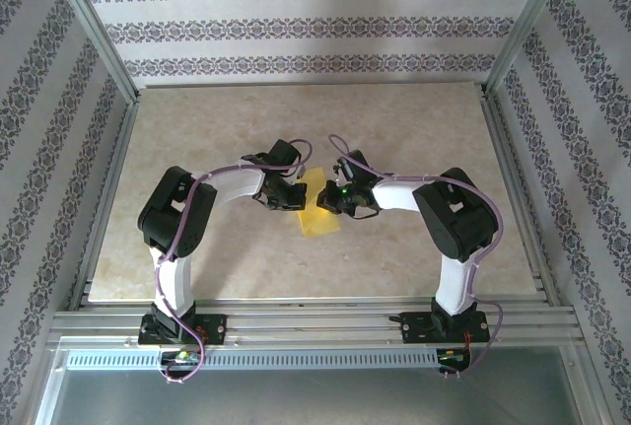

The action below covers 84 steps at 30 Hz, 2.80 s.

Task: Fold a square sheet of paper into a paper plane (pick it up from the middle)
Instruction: Fold the triangle a second time at the center of the table.

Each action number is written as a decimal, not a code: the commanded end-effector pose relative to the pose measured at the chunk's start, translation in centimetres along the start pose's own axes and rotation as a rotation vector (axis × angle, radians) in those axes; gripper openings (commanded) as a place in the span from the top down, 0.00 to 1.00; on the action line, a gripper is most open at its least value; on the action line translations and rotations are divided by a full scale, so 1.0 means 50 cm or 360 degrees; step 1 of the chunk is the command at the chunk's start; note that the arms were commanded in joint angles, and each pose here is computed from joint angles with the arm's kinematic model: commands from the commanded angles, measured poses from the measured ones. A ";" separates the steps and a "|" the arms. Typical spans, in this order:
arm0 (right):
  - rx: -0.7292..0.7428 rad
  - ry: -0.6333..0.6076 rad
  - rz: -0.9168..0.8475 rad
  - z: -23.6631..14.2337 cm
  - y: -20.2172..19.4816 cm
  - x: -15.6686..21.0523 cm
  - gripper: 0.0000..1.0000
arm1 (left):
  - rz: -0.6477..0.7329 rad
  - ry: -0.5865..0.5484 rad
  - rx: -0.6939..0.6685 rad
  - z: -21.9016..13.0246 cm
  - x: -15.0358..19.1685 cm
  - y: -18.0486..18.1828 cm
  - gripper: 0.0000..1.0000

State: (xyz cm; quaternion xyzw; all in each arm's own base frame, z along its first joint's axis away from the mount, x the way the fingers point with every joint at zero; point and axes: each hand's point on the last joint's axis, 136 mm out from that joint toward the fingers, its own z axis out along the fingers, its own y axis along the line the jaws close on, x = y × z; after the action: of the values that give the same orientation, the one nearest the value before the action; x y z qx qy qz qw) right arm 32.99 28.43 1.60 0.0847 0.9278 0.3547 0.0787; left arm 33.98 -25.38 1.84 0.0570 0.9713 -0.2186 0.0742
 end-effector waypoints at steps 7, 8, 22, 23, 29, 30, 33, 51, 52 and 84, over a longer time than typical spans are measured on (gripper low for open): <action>0.0187 0.0056 0.0123 0.023 -0.062 0.021 1.00 | -0.0004 0.0013 -0.0042 -0.028 0.006 -0.008 0.94; 0.0192 0.0059 0.0127 0.023 -0.063 0.023 1.00 | -0.0018 -0.0018 -0.0017 -0.041 -0.001 -0.018 0.92; 0.0263 0.0088 0.0175 0.027 -0.088 0.039 1.00 | -0.0357 -0.0165 0.0436 -0.067 0.042 -0.135 0.92; 0.0263 0.0088 0.0176 0.027 -0.088 0.039 1.00 | -0.0364 -0.0148 0.0431 -0.057 0.047 -0.136 0.93; 0.0262 0.0087 0.0175 0.027 -0.086 0.038 1.00 | -0.0397 -0.0079 0.0347 -0.017 0.066 -0.115 0.95; 0.0262 0.0086 0.0178 0.027 -0.086 0.037 1.00 | -0.0403 -0.0069 0.0320 -0.012 0.069 -0.108 0.95; 0.0262 0.0086 0.0178 0.028 -0.086 0.037 1.00 | -0.0421 -0.0029 0.0244 0.004 0.081 -0.087 0.95; 0.0275 0.0106 0.0189 0.032 -0.092 0.040 1.00 | -0.0425 0.0099 0.0126 0.028 0.133 -0.052 0.96; 0.0277 0.0107 0.0190 0.032 -0.092 0.041 1.00 | -0.0419 0.0103 0.0123 0.027 0.136 -0.051 0.95; 0.0314 0.0123 0.0189 0.032 -0.099 0.041 1.00 | -0.0195 0.0298 0.0052 -0.020 0.220 -0.027 0.96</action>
State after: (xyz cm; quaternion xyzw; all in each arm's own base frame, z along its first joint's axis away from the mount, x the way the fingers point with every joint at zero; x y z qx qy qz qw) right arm 33.19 28.68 1.40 0.1041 0.9306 0.3460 0.0583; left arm 25.75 -26.77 1.84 0.0012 0.9640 -0.2656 0.0119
